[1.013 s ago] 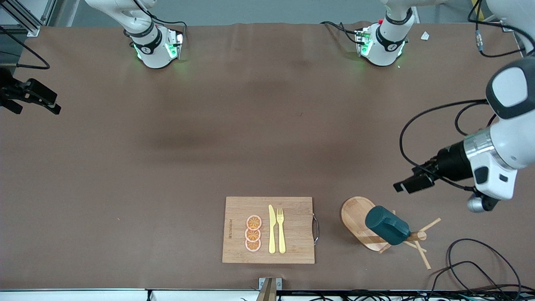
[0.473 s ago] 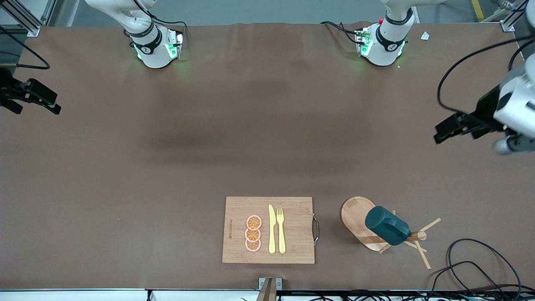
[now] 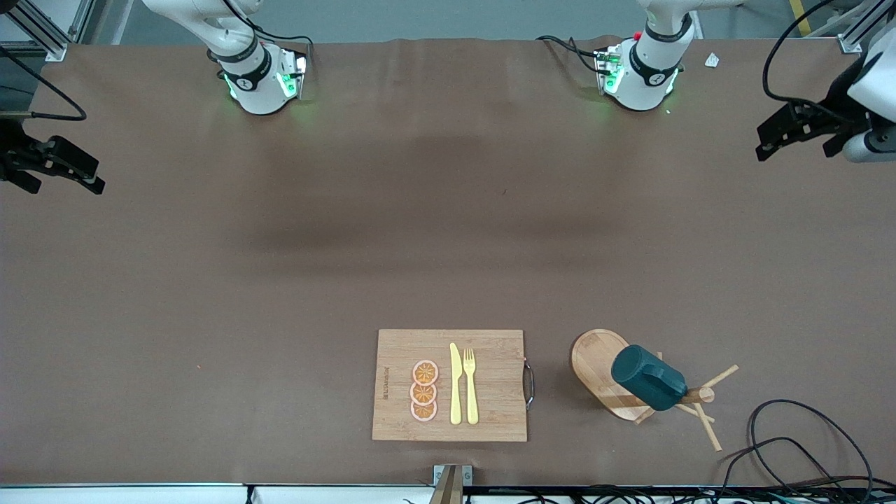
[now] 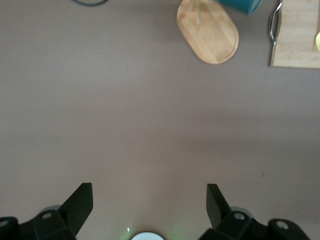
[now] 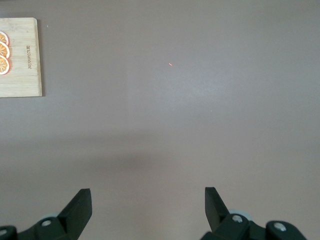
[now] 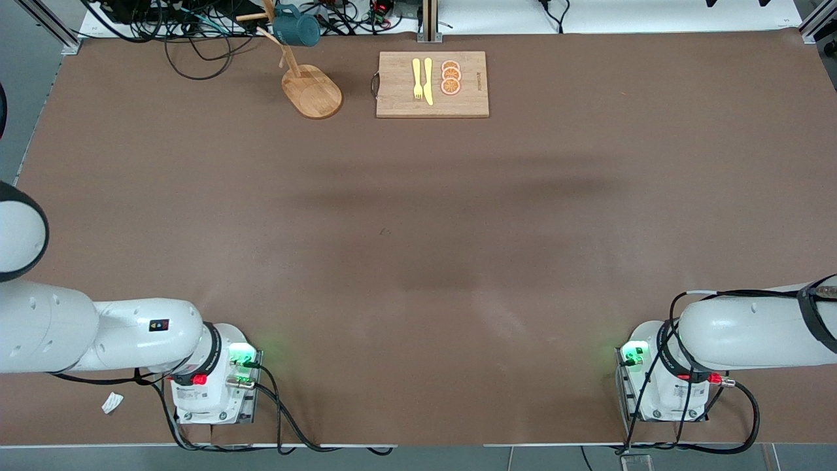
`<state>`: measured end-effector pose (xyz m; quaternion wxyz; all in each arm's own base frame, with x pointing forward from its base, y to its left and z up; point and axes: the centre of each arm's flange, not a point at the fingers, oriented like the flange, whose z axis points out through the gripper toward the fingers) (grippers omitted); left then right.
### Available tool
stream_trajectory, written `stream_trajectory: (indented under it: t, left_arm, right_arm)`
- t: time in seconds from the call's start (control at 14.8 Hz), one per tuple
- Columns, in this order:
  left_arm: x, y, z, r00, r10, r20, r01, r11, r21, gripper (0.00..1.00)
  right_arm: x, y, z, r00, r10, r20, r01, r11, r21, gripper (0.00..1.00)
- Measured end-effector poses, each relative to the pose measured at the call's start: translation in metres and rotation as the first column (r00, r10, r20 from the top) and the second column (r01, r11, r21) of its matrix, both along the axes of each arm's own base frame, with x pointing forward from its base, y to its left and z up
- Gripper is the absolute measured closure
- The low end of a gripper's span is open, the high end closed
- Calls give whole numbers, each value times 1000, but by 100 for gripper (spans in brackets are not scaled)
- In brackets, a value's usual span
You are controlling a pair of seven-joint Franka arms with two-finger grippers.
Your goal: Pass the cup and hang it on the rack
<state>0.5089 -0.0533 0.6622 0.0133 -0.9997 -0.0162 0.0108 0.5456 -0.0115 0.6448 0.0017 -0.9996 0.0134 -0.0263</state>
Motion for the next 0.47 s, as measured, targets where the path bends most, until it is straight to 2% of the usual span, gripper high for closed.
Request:
stream_trajectory:
  t: [0.47]
  left_arm:
    - [0, -3, -2, 1000, -11, -6, 11, 1000, 0, 0]
  right_arm:
    - [1, 0, -9, 1000, 11, -24, -11, 1000, 0, 0]
